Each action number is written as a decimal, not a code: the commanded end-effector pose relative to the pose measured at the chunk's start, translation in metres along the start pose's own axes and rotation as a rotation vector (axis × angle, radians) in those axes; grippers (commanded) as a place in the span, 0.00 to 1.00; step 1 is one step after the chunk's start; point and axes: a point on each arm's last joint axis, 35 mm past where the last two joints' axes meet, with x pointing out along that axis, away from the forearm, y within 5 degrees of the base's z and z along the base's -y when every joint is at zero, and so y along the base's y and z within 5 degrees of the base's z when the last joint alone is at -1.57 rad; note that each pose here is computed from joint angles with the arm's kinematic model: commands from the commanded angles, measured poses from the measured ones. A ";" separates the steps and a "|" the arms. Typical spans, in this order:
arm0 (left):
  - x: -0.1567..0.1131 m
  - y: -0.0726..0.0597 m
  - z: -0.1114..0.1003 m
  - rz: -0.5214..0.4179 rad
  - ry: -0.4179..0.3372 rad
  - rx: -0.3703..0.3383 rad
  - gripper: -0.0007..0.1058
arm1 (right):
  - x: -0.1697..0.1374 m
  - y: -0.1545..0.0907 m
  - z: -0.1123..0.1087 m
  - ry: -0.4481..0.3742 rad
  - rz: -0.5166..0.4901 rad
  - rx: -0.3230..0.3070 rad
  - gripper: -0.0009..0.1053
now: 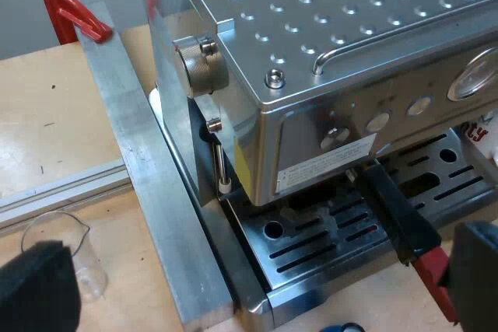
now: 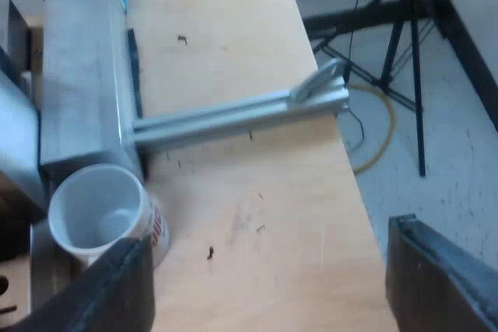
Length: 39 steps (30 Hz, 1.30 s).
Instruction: Put the handle in the coffee machine
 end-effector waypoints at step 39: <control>-0.124 -0.034 -0.168 0.004 -0.309 0.194 0.93 | -0.120 0.031 -0.144 -0.467 -0.012 -0.105 0.61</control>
